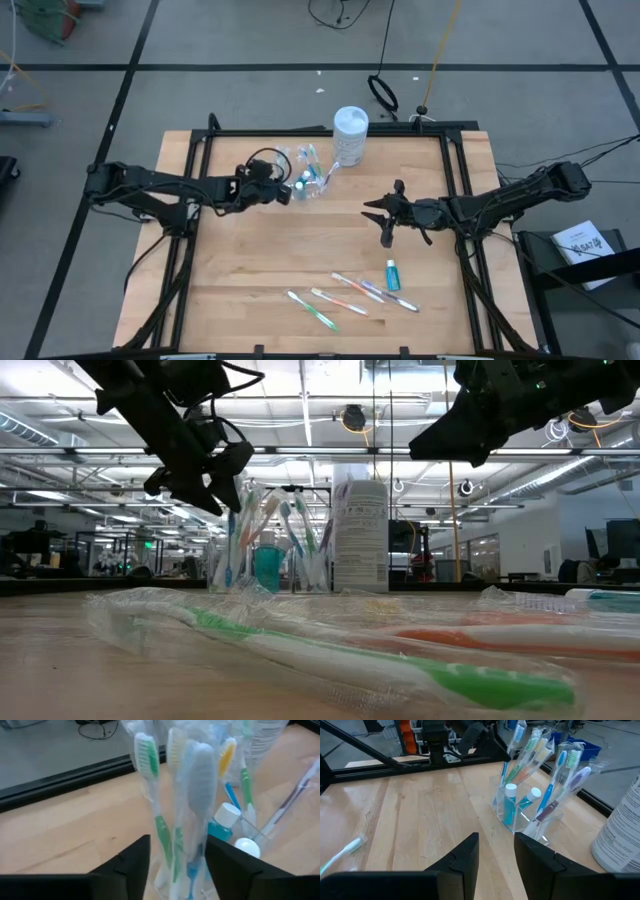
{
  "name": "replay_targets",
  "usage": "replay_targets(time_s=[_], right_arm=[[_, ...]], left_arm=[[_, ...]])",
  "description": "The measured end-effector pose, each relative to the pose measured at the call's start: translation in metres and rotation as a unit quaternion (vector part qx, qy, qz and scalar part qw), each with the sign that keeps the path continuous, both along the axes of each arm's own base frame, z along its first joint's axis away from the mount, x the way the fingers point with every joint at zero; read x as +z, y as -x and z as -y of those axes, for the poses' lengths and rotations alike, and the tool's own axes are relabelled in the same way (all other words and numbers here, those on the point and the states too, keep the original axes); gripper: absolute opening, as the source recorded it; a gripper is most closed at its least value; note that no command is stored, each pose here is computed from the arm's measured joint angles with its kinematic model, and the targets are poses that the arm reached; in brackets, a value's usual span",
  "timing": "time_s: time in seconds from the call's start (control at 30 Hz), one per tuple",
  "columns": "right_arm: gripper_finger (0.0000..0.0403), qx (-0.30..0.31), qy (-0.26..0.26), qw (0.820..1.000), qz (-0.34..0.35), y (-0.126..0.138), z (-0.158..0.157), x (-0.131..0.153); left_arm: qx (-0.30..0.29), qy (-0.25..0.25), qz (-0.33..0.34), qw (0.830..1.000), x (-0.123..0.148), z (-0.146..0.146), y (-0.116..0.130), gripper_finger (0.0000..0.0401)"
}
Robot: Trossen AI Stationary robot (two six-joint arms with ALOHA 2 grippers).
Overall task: Pick & Place toothbrushing station
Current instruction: Put the blue toothbrush into the transparent organizer, then put the green toothbrush into the transparent organizer
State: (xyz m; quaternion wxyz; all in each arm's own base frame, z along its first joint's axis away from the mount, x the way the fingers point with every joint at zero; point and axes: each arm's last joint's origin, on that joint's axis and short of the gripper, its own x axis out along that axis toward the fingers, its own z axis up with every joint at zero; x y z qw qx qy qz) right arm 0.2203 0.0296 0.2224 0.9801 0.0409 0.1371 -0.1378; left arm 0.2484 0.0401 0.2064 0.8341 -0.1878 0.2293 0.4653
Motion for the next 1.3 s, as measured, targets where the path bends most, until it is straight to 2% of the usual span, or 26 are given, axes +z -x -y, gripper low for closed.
replay_targets(time_s=[0.17, 0.37, 0.43, 0.5, 0.6, 0.67, 0.8, 1.03, 1.1, 1.17, 1.3], right_arm=[[0.0116, 0.001, 0.000, 1.000, 0.000, 0.000, 0.000, 0.000], [0.0116, 0.001, 0.000, 1.000, -0.002, 0.000, 0.000, 0.000], [0.0116, 0.001, 0.001, 1.000, -0.005, 0.000, 0.000, -0.001], [0.0116, 0.002, 0.002, 1.000, -0.013, 0.001, 0.000, -0.002], [0.0116, 0.010, 0.004, 0.999, -0.042, 0.003, 0.000, -0.008], [0.0116, 0.035, -0.011, 0.997, -0.067, 0.004, -0.001, -0.012], [0.0116, 0.080, -0.067, 0.991, -0.086, 0.006, -0.005, -0.016], [0.0116, 0.085, -0.086, 0.989, -0.085, 0.006, -0.006, -0.016], [0.0116, 0.082, -0.093, 0.989, -0.086, 0.005, -0.006, -0.017], [0.0116, 0.080, -0.099, 0.988, -0.085, 0.005, -0.006, -0.017], [0.0116, 0.080, -0.099, 0.988, -0.086, 0.005, -0.006, -0.018]], left_arm=[[-0.004, -0.020, -0.003, 1.000, 0.009, 0.000, 0.001, 0.0223], [-0.031, -0.053, 0.030, 0.998, 0.047, 0.000, -0.002, 0.0230], [-0.044, -0.049, 0.054, 0.996, 0.061, 0.003, -0.003, 0.0230], [-0.082, -0.036, 0.070, 0.994, 0.069, 0.008, -0.007, 0.0230], [-0.170, -0.018, 0.078, 0.982, 0.070, 0.021, -0.013, 0.0230], [-0.207, -0.009, 0.080, 0.975, 0.067, 0.030, -0.018, 0.0230], [-0.258, 0.005, 0.080, 0.963, 0.059, 0.051, -0.029, 0.0230], [-0.317, 0.000, 0.094, 0.944, 0.043, 0.086, -0.048, 0.0230], [-0.339, -0.014, 0.093, 0.936, 0.037, 0.095, -0.054, 0.0230], [-0.379, -0.018, 0.095, 0.920, 0.031, 0.103, -0.061, 0.0230], [-0.483, -0.009, 0.102, 0.870, 0.016, 0.121, -0.073, 0.0230]])
